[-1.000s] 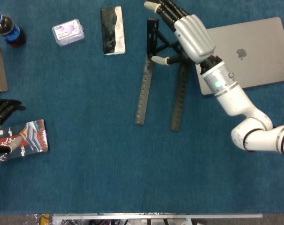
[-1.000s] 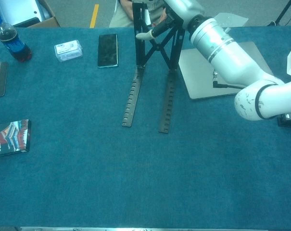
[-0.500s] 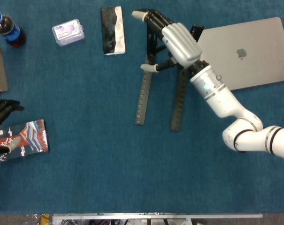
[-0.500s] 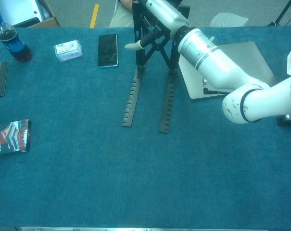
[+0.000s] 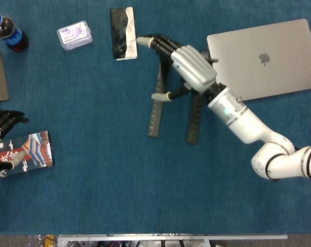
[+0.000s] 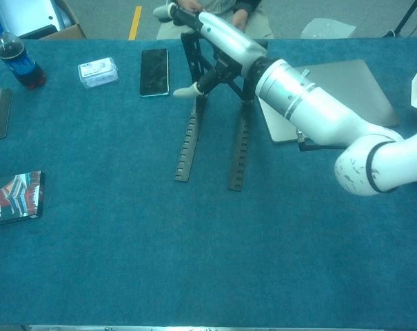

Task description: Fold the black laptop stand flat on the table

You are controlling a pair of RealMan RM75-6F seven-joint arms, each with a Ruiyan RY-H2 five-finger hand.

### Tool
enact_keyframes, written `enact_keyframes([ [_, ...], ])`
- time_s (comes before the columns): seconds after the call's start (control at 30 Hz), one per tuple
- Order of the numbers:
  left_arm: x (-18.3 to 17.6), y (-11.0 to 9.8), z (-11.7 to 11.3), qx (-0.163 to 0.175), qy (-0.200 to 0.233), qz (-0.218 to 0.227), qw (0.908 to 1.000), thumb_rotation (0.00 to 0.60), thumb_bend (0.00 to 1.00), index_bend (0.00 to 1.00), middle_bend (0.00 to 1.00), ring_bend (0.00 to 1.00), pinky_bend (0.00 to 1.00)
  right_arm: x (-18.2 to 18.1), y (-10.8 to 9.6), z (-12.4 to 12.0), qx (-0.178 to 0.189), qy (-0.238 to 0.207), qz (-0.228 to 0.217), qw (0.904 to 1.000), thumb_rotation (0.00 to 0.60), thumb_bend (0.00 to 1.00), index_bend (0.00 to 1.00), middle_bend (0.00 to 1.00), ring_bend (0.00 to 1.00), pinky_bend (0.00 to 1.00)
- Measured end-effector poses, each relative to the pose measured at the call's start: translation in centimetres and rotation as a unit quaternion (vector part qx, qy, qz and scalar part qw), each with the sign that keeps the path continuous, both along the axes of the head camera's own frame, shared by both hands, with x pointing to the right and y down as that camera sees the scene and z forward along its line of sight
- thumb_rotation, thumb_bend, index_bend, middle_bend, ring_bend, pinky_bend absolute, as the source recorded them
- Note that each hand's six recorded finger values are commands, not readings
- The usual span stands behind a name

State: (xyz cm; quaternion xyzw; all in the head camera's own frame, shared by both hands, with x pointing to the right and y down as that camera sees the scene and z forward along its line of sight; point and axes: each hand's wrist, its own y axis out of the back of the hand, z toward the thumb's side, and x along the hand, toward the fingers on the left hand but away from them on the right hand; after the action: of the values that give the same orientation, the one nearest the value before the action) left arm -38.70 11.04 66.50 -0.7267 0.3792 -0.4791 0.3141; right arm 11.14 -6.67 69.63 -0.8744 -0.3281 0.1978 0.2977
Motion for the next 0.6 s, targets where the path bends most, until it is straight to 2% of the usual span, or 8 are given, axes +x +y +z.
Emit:
enact_keyframes([
  [0.37, -0.2, 0.1, -0.4, 0.005, 0.000, -0.002, 1.0000, 0.600, 0.28, 0.23, 0.18, 0.15, 0.11, -1.8, 4.7, -2.7, -0.029, -0.037, -0.064, 0.9969, 0.600, 0.00, 0.08, 0.12, 0.09, 0.22],
  [0.47, -0.3, 0.2, -0.4, 0.005, -0.002, -0.004, 1.0000, 0.600, 0.28, 0.23, 0.18, 0.15, 0.11, -1.8, 5.0, -3.4, -0.025, -0.043, -0.071, 0.9962, 0.600, 0.00, 0.08, 0.12, 0.09, 0.22],
  [0.6, -0.4, 0.2, -0.5, 0.005, -0.002, -0.005, 1.0000, 0.600, 0.28, 0.23, 0.18, 0.15, 0.11, -1.3, 4.7, -3.2, -0.019, -0.028, -0.069, 0.9971, 0.600, 0.00, 0.08, 0.12, 0.08, 0.22],
])
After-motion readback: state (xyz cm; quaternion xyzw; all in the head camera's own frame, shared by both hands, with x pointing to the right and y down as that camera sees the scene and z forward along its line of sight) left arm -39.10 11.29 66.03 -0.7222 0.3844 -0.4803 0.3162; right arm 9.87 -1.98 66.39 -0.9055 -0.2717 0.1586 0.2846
